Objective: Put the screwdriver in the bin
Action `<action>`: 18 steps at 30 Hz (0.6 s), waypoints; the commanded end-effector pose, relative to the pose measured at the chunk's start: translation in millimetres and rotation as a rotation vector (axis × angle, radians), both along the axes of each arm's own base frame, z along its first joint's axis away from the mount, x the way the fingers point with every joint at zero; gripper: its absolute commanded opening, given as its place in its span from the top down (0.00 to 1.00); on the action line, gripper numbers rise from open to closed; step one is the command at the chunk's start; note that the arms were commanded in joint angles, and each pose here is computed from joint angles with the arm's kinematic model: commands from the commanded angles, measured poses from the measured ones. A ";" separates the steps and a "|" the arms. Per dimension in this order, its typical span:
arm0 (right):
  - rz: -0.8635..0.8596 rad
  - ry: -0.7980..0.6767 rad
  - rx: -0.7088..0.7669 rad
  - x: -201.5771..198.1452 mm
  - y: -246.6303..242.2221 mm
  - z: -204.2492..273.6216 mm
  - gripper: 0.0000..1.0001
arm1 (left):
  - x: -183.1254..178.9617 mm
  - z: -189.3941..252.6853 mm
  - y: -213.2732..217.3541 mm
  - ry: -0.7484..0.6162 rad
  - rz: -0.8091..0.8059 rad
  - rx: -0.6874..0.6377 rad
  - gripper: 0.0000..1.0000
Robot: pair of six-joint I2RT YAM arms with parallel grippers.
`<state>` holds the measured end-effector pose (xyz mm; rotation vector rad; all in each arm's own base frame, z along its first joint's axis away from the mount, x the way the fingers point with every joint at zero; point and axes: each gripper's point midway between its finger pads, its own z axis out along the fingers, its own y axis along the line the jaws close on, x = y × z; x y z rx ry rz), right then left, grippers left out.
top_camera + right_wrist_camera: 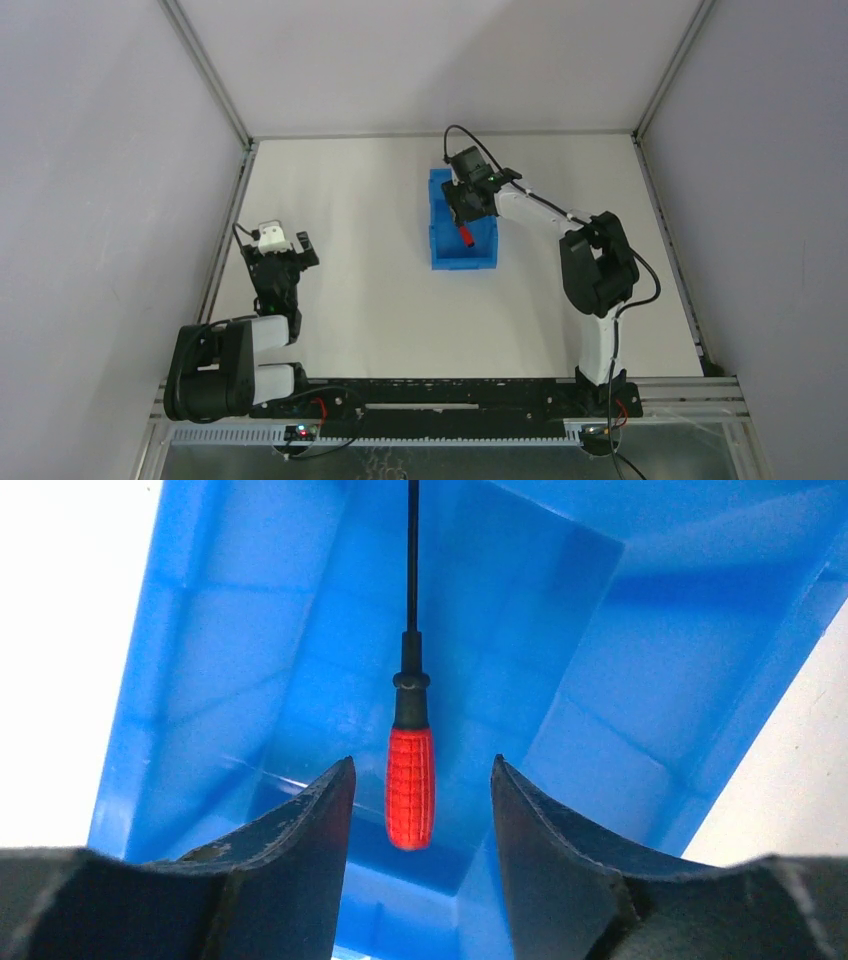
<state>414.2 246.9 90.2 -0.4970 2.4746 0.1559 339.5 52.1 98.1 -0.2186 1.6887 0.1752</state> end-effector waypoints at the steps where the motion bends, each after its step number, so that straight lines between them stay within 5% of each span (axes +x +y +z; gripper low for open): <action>1: -0.012 -0.091 0.044 9.1 10.8 28.6 0.39 | 14.1 36.4 -0.1 -0.117 -0.005 0.014 0.00; 12: -0.103 -0.201 0.082 -6.0 -17.1 109.4 0.29 | 14.1 36.5 -0.1 -0.117 -0.005 0.013 0.00; 18: -0.249 -0.213 0.064 -8.8 -90.1 126.7 0.16 | 14.3 37.0 0.2 -0.118 -0.004 0.013 0.00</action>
